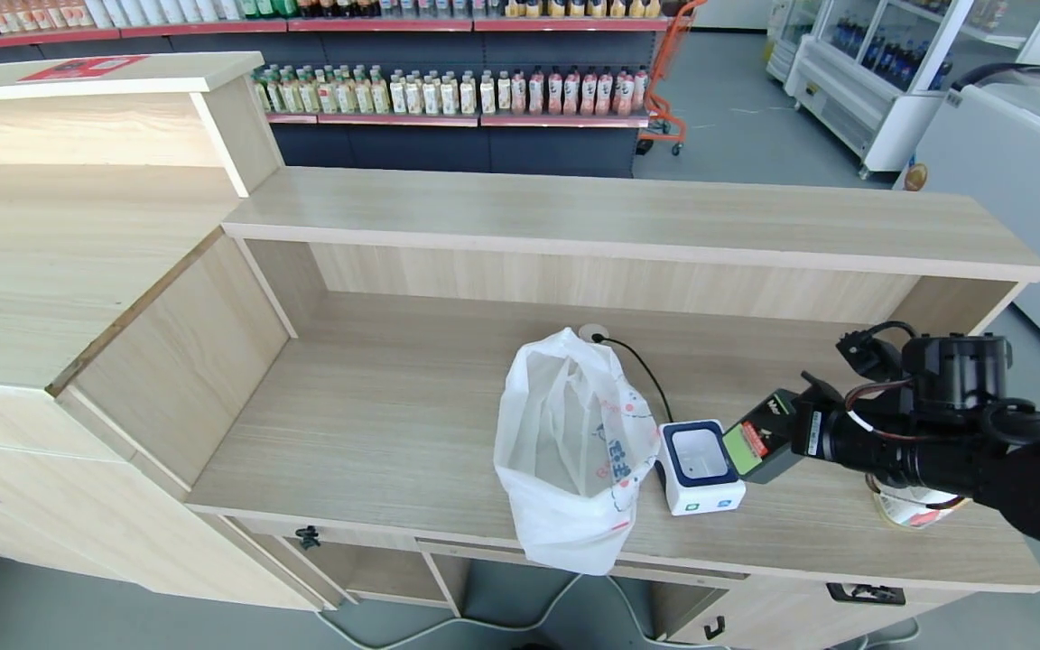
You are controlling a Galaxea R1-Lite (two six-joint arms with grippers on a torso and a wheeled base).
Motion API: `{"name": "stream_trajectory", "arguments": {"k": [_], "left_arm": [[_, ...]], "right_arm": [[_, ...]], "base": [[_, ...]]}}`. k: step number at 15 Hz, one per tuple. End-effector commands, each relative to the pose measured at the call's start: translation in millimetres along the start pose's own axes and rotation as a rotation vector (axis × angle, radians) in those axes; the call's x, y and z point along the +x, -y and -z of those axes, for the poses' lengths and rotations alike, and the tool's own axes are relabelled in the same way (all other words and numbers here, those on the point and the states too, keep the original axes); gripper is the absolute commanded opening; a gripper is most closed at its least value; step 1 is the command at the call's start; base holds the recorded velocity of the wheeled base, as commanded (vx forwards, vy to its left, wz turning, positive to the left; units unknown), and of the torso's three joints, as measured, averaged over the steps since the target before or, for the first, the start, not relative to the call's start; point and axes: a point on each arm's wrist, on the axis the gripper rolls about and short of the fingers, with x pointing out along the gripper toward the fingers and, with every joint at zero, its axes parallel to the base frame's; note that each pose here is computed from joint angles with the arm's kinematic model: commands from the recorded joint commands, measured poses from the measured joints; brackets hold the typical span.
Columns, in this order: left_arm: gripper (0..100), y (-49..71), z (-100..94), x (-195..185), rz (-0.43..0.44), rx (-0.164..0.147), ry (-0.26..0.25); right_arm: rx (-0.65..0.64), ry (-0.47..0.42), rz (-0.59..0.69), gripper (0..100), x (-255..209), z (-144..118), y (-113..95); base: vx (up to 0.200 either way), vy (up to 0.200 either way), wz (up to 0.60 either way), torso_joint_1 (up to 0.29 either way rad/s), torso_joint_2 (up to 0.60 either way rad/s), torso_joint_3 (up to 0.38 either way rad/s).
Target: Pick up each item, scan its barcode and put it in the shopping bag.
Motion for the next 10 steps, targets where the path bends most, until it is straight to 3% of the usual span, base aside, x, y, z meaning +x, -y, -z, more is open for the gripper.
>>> {"name": "stream_trajectory", "arguments": {"k": [1, 10], "left_arm": [[0, 0.0, -0.1, 0, 0.000, 0.000, 0.001], [0, 0.0, -0.1, 0, 0.000, 0.000, 0.001]], "right_arm": [[0.000, -0.018, 0.002, 0, 10, 5, 4], [-0.003, -0.027, -0.034, 0, 30, 3, 6]], "base": [[0.000, 0.000, 0.00, 0.000, 0.00, 0.000], [0.000, 0.000, 0.00, 0.000, 0.00, 0.000]]}}
